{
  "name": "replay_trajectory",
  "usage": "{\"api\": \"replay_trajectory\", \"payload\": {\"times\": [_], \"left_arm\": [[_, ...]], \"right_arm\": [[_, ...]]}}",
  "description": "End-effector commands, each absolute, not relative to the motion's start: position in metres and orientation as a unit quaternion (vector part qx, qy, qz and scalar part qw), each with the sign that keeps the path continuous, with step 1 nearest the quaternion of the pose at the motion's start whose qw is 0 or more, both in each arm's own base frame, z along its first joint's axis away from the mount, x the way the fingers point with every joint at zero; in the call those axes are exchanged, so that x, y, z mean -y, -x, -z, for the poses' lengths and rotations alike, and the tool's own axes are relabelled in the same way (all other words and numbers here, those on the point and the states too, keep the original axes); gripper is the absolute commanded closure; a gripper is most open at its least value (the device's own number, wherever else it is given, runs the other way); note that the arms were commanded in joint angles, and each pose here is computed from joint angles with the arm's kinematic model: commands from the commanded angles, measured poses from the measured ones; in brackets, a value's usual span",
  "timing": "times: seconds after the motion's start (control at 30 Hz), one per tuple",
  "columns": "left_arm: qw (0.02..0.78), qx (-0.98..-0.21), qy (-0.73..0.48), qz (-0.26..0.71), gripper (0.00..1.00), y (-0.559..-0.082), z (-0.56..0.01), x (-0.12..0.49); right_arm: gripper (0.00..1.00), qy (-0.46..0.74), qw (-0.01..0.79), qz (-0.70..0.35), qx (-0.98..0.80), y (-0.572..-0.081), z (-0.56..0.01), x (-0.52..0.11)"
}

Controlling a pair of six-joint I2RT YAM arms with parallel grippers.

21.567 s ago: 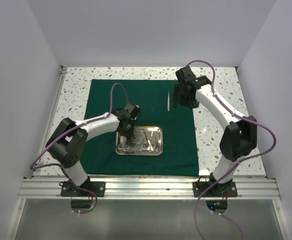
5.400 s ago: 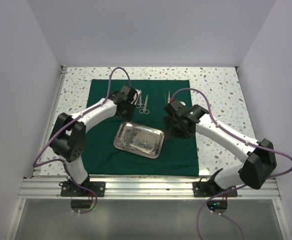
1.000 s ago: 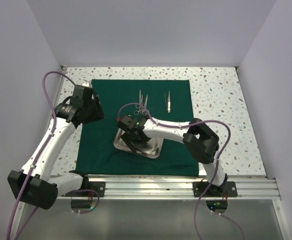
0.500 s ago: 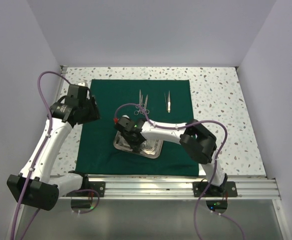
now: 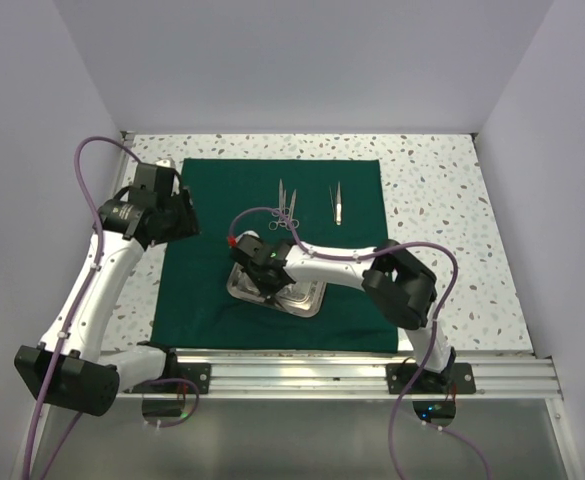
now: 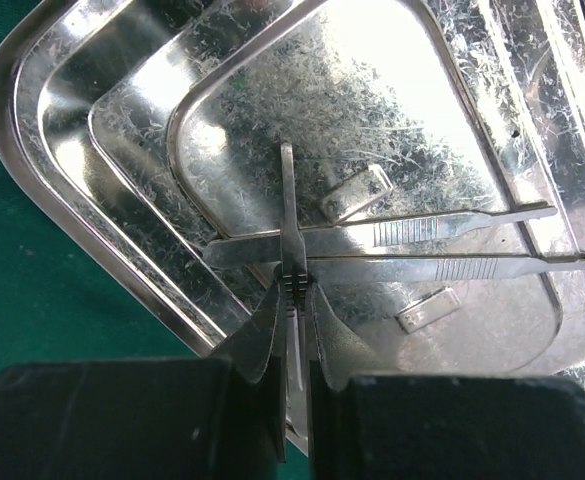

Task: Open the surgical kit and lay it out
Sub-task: Pick up the medical item from the container.

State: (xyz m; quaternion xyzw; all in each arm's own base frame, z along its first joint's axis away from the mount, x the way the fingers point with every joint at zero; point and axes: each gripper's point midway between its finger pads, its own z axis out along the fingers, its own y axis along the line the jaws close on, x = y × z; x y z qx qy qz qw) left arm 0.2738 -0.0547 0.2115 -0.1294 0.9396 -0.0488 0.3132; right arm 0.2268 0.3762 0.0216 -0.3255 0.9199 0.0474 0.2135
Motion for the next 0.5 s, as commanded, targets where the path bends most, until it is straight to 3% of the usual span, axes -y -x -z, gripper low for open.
{"api": "replay_trajectory", "payload": {"times": [0.0,0.3,0.47], "left_arm": [[0.326,-0.936,0.125,0.05,0.43,-0.276,-0.222,0.053],[0.36,-0.922,0.13,0.054,0.43,-0.277,-0.243,0.05],[0.379,-0.913,0.147,0.036,0.43,-0.272,-0.26,0.04]], "right_arm": [[1.0,0.314,0.2,-0.06,-0.926,-0.222,-0.029,-0.379],[1.0,0.287,0.249,-0.101,-0.919,-0.241,-0.123,-0.407],[1.0,0.215,0.273,-0.12,-0.93,-0.284,-0.146,-0.426]]}}
